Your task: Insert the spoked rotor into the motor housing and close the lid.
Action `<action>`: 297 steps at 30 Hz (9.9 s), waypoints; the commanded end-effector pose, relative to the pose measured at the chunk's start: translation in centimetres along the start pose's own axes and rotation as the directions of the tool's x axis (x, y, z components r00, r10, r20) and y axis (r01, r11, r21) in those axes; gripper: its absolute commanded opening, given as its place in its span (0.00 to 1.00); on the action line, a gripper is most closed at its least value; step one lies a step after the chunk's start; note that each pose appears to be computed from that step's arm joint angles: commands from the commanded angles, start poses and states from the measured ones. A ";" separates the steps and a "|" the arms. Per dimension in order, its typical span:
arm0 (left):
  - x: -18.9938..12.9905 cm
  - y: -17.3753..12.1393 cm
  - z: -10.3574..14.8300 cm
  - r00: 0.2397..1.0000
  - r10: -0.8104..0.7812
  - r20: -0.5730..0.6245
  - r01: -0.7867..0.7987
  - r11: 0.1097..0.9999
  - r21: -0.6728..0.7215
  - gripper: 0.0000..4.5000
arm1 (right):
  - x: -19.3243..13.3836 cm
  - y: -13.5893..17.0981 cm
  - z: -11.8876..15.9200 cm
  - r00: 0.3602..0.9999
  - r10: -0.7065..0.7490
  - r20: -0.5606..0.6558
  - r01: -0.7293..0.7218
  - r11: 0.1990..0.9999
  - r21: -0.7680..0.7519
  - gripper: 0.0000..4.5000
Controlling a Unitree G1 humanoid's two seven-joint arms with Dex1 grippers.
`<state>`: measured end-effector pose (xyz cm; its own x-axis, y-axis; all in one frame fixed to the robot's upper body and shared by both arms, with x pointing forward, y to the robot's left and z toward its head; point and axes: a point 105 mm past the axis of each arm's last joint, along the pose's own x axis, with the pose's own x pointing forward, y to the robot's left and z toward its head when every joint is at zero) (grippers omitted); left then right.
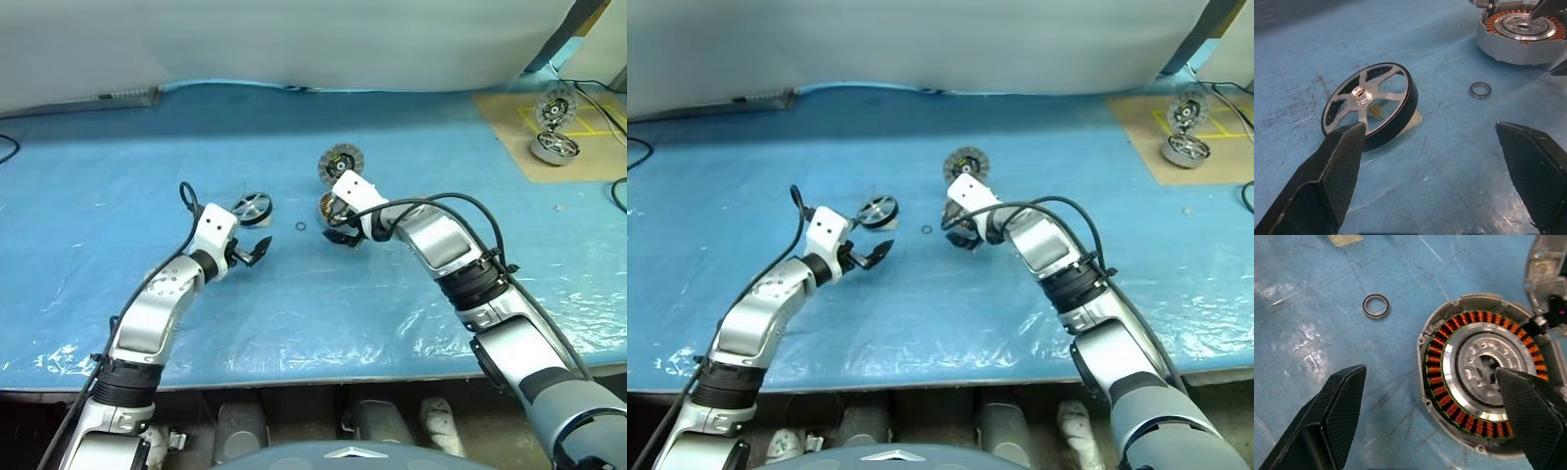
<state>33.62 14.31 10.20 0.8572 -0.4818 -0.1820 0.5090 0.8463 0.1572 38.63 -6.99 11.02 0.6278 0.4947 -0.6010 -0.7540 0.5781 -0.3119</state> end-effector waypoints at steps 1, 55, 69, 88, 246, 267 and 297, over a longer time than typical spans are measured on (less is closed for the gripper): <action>-0.3 -0.1 1.5 0.998 0.003 0.058 -0.004 1.000 0.028 1.00 | 0.3 -0.6 1.2 0.999 -0.013 0.032 0.014 0.999 -0.042 0.99; -0.5 0.3 1.2 0.999 0.024 0.048 -0.025 0.999 0.021 1.00 | -3.4 6.4 1.7 0.996 0.086 -0.017 -0.083 0.986 0.146 0.90; -0.7 -0.1 1.2 0.998 -0.046 0.041 0.046 0.999 -0.001 1.00 | -6.3 7.9 4.7 0.965 0.205 0.161 -0.239 0.942 0.237 0.90; 2.8 -1.9 0.8 0.931 -0.348 -0.110 0.361 0.924 0.128 0.80 | -8.6 5.4 0.2 0.889 -0.083 0.451 -0.044 0.964 0.262 0.91; -1.6 -6.5 0.5 0.934 -0.294 0.202 0.275 0.955 0.114 0.00 | -5.3 5.3 0.6 0.981 -0.044 0.187 0.004 0.977 0.211 0.01; -1.5 -6.9 -0.8 0.933 -0.294 0.209 0.285 0.956 0.074 0.00 | -4.4 5.4 1.0 0.990 -0.044 0.137 0.011 0.972 0.234 0.01; -1.5 -7.3 -0.9 0.933 -0.299 0.203 0.293 0.954 0.060 0.00 | -2.0 4.7 -0.7 0.996 -0.067 0.063 0.050 0.969 0.243 0.01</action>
<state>28.72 9.23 7.82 0.6665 -0.7441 -0.0455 0.7411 0.6549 0.1478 33.27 -5.44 10.00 0.6675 0.5116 -0.5410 -0.6709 0.7285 -0.1387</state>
